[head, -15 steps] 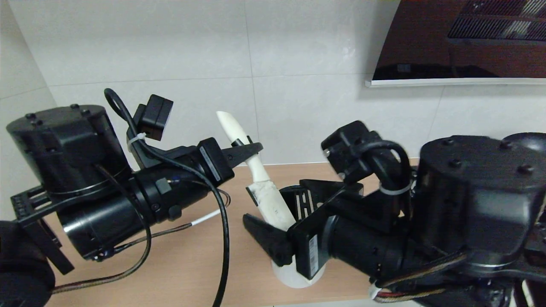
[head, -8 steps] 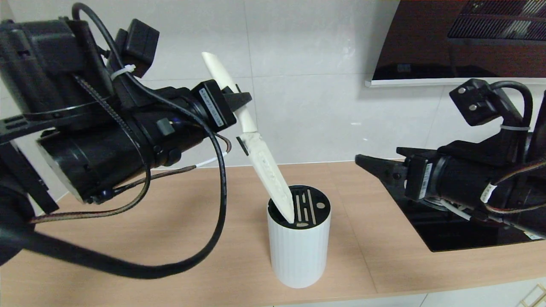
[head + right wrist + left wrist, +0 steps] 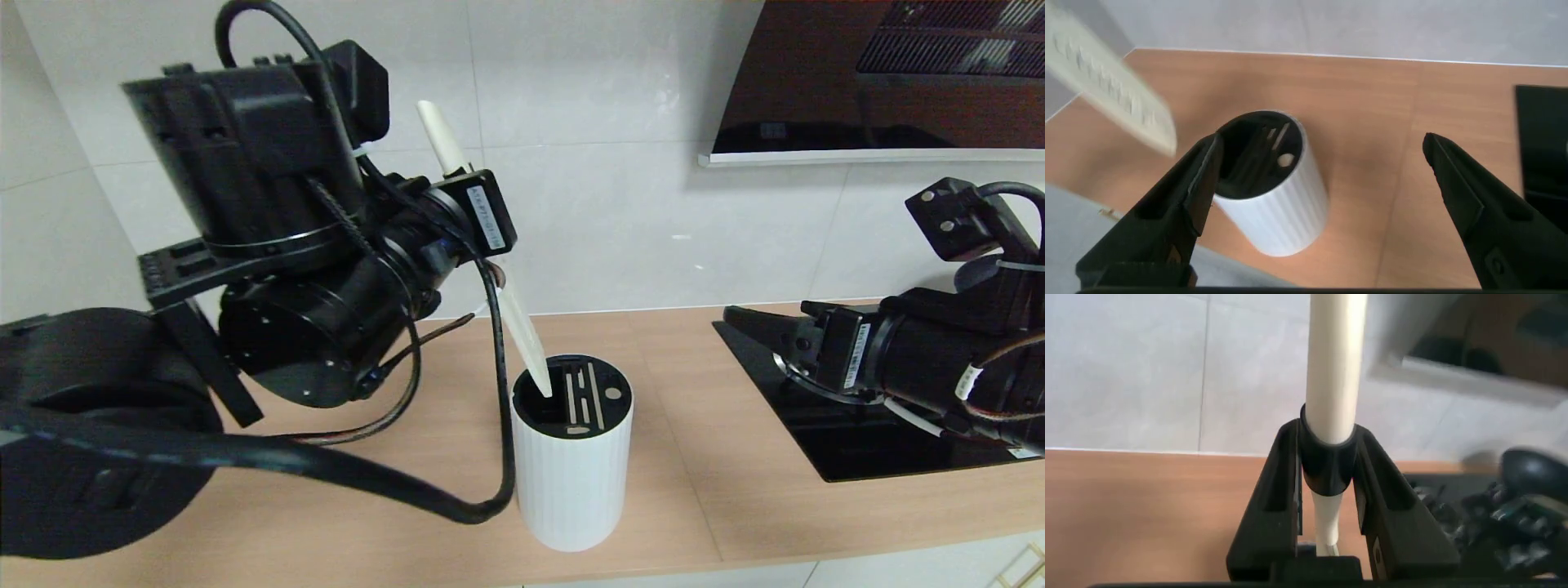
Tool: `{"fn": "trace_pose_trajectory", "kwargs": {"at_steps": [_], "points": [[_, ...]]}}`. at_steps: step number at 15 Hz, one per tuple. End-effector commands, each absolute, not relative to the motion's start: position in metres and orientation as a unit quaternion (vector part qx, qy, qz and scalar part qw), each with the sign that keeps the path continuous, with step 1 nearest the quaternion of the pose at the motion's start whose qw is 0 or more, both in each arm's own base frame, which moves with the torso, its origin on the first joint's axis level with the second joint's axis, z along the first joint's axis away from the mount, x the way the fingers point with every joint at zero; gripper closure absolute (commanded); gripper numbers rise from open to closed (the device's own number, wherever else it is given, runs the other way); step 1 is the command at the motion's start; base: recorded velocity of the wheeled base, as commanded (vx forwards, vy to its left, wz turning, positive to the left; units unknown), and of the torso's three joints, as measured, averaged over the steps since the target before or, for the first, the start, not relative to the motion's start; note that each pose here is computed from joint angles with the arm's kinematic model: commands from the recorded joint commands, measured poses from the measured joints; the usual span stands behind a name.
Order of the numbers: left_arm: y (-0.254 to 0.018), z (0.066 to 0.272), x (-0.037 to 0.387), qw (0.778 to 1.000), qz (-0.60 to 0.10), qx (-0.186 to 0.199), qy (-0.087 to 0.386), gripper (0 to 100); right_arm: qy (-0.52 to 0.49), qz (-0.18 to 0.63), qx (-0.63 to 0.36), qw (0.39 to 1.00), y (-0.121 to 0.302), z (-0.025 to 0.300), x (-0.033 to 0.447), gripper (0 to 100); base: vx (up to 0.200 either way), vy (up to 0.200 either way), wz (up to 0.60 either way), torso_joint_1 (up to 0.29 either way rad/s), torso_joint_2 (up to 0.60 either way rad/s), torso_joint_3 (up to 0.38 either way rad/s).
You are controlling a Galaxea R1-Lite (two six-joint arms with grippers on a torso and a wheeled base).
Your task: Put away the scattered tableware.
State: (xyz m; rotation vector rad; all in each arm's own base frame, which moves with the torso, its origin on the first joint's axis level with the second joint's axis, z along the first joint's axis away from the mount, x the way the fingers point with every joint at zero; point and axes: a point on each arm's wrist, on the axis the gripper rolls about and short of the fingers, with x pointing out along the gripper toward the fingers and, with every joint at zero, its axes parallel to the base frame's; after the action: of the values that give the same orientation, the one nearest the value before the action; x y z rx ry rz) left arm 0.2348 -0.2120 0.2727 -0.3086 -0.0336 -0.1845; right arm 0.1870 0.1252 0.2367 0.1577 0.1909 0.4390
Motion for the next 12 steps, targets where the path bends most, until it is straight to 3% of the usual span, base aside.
{"fn": "trace_pose_trajectory", "kwargs": {"at_steps": [1, 6, 12], "points": [[-0.235, 0.243, 0.249, 0.987, -0.086, -0.132, 0.004, 100, 0.095, 0.216, 0.078, 0.969, 0.125, 0.236, 0.187, 0, 0.000, 0.000, 0.00, 0.000, 0.00, 0.000], [-0.244, 0.226, 0.257, 0.990, -0.081, -0.114, 0.013, 100, 0.099, 0.216, 0.076, 0.968, 0.126, 0.234, 0.188, 0, 0.000, 0.000, 0.00, 0.000, 0.00, 0.000], [-0.244, 0.225, 0.259, 0.990, -0.077, -0.114, 0.013, 100, 0.103, 0.218, 0.075, 0.968, 0.127, 0.232, 0.188, 0, 0.000, 0.000, 0.00, 0.000, 0.00, 0.000]]}}
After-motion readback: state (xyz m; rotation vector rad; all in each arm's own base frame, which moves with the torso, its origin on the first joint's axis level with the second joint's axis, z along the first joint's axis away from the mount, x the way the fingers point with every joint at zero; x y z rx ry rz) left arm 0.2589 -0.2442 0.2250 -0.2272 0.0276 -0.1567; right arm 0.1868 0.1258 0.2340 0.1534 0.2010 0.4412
